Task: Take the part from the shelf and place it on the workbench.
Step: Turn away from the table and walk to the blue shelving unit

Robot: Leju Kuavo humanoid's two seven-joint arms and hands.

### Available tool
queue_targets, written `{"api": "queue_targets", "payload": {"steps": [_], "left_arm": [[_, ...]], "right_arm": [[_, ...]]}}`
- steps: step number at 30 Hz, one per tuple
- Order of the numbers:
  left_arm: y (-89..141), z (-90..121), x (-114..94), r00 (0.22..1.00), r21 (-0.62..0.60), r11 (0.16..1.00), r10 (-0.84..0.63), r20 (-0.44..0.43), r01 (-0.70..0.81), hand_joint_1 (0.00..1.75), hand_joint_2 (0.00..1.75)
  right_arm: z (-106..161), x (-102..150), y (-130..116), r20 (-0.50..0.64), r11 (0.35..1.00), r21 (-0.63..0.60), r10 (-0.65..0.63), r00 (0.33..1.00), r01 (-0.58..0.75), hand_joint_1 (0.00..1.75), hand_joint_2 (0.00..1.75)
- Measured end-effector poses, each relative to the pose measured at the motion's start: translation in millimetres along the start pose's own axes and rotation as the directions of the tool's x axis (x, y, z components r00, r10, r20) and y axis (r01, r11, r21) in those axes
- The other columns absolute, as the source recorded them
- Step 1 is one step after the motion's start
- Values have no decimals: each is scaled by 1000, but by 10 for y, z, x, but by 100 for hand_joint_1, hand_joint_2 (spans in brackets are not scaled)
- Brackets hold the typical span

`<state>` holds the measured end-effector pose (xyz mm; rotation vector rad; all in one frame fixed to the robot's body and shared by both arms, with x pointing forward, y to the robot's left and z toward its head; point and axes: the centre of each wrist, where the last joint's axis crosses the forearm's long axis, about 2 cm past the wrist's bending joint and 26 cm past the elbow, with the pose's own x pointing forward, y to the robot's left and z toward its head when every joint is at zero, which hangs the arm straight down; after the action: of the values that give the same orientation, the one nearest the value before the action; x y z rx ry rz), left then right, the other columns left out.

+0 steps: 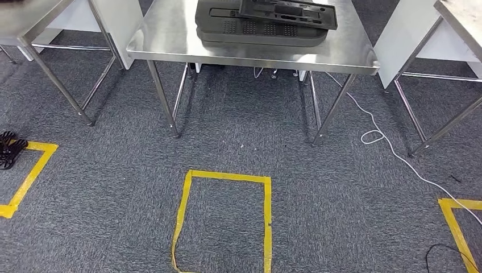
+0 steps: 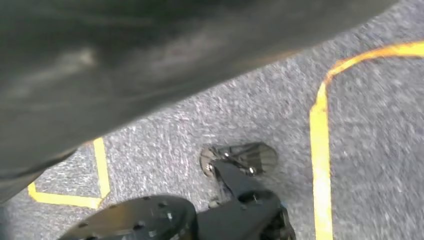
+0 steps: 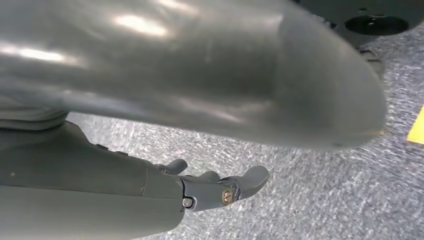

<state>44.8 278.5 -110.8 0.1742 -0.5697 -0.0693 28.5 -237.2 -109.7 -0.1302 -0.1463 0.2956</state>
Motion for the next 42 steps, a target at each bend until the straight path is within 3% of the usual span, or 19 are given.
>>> {"api": "queue_targets", "payload": {"steps": [10, 14, 42], "left_arm": [[0, 0, 0, 1000, 0, 1000, 0, 2, 0, 0, 0], [-12, 0, 7, 1000, -2, 1000, 2, 4, -2, 0, 0], [-19, -7, 25, 1000, -5, 1000, -2, 13, 2, 0, 0]], "right_arm": [[3, 6, 16, -4, 999, 1, 40, 999, -40, 0, 0], [1, 19, 8, -2, 999, -5, 48, 999, -48, 0, 175], [-7, 95, -29, 24, 991, -11, 137, 990, -137, 0, 175]]}}
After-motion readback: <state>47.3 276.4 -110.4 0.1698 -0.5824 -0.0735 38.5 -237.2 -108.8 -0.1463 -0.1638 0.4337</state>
